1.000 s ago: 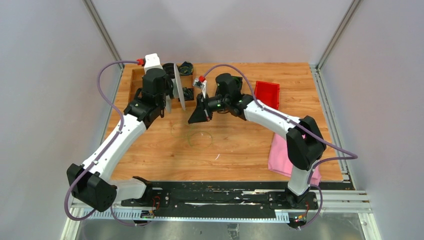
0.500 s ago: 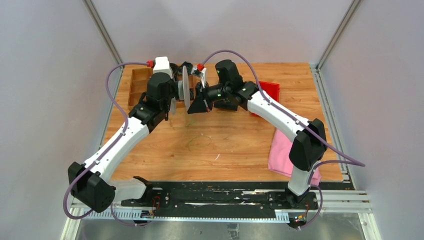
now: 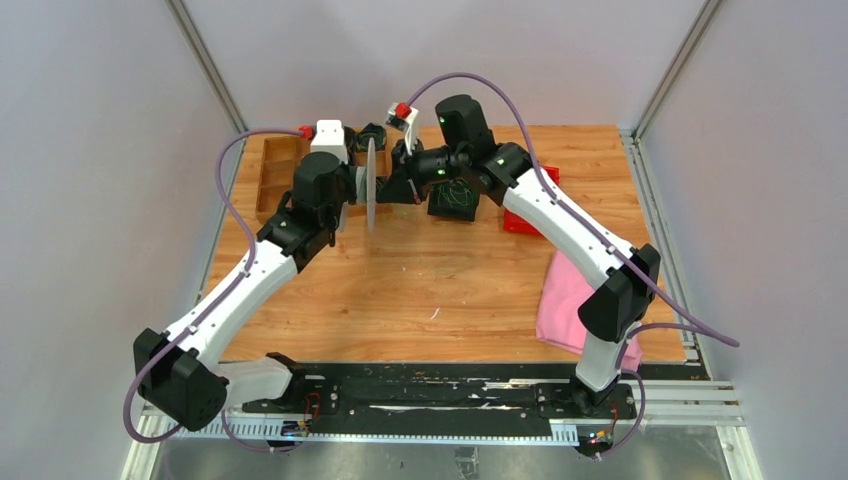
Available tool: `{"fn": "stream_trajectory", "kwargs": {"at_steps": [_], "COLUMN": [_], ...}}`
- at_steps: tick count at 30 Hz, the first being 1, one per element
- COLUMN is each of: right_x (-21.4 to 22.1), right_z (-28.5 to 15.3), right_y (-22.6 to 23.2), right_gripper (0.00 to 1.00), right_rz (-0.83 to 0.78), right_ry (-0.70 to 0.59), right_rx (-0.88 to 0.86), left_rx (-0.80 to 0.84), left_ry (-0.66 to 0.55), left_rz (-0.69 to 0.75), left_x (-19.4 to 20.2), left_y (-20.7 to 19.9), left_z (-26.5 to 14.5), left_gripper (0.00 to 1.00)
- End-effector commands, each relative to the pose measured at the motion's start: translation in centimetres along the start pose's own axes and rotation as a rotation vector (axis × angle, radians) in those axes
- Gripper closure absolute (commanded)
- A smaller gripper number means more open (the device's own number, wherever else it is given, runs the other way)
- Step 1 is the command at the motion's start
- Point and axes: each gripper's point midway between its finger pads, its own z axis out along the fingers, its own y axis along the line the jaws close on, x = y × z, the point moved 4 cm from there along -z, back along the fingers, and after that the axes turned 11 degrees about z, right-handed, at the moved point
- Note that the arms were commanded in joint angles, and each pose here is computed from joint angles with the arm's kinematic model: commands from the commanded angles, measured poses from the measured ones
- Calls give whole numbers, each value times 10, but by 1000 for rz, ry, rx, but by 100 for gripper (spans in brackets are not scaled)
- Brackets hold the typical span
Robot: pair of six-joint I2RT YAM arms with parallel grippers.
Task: Wrap the cables
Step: Wrap the cable around the cable reel.
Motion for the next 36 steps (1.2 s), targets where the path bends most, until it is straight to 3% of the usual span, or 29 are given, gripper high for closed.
{"fn": "stream_trajectory", "kwargs": {"at_steps": [1, 18, 36], "right_x": [-19, -40, -41], "right_z": [-10, -16, -15], "right_y": [11, -10, -50], "right_gripper": [97, 99, 99], "right_rz": [-82, -203, -408], "right_ry": [-31, -77, -23], "right_rx": [56, 219, 367], "left_rx": [-2, 158, 343], "left_ry": [-89, -62, -65], "left_rz": [-2, 75, 148], "left_x": [-22, -9, -3], "left_y": [4, -18, -35], "left_z": [-8, -22, -41], "left_gripper": [100, 100, 100]}}
